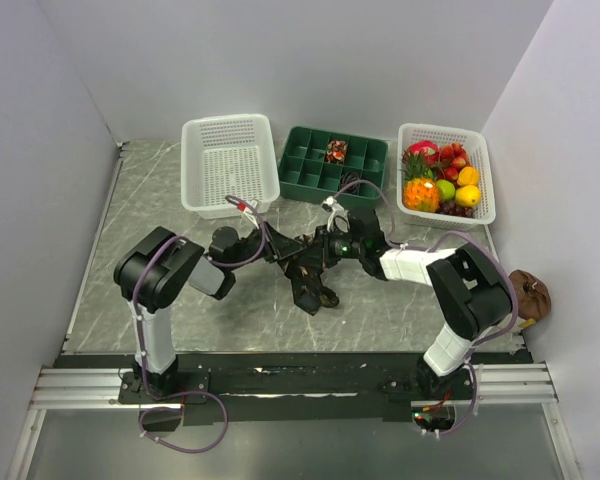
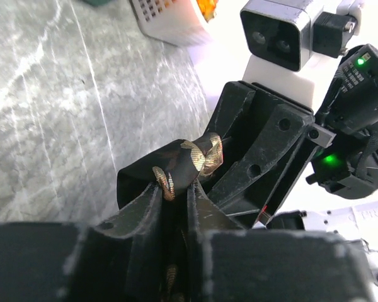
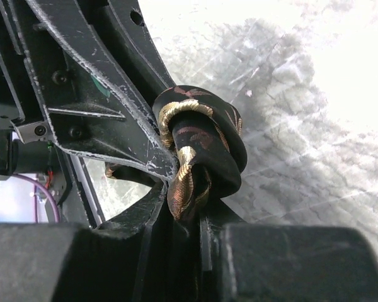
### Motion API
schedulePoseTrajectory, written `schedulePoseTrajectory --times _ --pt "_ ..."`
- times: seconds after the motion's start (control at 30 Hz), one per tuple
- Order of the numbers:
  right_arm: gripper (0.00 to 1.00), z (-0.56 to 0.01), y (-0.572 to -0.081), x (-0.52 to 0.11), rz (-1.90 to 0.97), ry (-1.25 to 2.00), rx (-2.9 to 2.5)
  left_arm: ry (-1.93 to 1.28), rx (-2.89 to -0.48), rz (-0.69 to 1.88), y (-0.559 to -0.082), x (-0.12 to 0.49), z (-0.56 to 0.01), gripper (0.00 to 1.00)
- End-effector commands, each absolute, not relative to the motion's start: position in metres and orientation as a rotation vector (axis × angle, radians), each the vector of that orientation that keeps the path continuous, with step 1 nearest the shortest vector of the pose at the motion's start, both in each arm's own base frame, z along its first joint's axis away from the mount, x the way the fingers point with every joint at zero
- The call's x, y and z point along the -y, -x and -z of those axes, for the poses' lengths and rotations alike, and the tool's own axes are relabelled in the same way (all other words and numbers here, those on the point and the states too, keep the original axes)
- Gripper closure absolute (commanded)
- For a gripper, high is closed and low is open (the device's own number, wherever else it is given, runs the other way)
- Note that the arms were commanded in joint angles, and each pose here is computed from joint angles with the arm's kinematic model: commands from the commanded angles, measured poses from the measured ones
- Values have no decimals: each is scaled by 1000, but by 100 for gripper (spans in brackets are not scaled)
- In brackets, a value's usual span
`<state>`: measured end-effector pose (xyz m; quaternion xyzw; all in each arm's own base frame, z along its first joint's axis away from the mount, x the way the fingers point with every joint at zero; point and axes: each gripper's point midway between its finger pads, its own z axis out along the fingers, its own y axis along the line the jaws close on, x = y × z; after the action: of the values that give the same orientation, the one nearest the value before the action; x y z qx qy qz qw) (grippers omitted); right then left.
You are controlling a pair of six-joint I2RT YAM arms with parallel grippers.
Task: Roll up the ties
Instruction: Roll the tie at the center of the board.
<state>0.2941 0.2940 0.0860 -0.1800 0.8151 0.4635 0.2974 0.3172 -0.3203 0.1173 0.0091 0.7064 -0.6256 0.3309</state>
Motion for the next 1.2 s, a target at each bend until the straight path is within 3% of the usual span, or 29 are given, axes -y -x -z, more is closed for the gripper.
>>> schedulePoseTrajectory --times 0.0,0.07,0.1,0.2,0.3,0.43,0.5,0.57,0.67,0.73,0.87,0.93,1.07,1.17 --pt "100 -104 -315 -298 -1185 577 -2098 -74 -1713 1486 -329 306 -155 68" --pt "100 -92 -313 -300 -1187 646 -2164 1 -1758 1347 -338 291 -150 53" --pt "100 -90 -313 -300 -1182 666 -2174 32 -1775 1294 -340 284 -148 37" --pt "100 -88 -315 -299 -1138 710 -2196 179 -1879 1070 -354 255 -132 16" --pt "100 -90 -316 -296 -1067 756 -2212 227 -1911 909 -358 233 -131 1" --pt "99 -92 -312 -297 -992 850 -2224 227 -1886 781 -357 212 -145 4" --pt "92 -91 -308 -300 -959 870 -2257 219 -1854 749 -354 204 -158 4" --pt "72 -91 -309 -299 -896 917 -2237 251 -1861 677 -352 190 -158 4" --pt "51 -98 -309 -297 -838 902 -2209 276 -1870 580 -358 177 -165 4" --pt "46 -113 -311 -298 -834 887 -2156 286 -1882 528 -358 170 -166 3" --pt "19 -138 -312 -294 -802 848 -2072 272 -1854 525 -354 166 -174 4" --pt "11 -158 -314 -292 -789 829 -2013 263 -1833 532 -352 165 -180 3" --pt "1 -171 -314 -286 -755 798 -1969 231 -1822 530 -351 165 -184 4" --pt "1 -159 -316 -284 -728 826 -2024 212 -1833 539 -351 169 -183 4"
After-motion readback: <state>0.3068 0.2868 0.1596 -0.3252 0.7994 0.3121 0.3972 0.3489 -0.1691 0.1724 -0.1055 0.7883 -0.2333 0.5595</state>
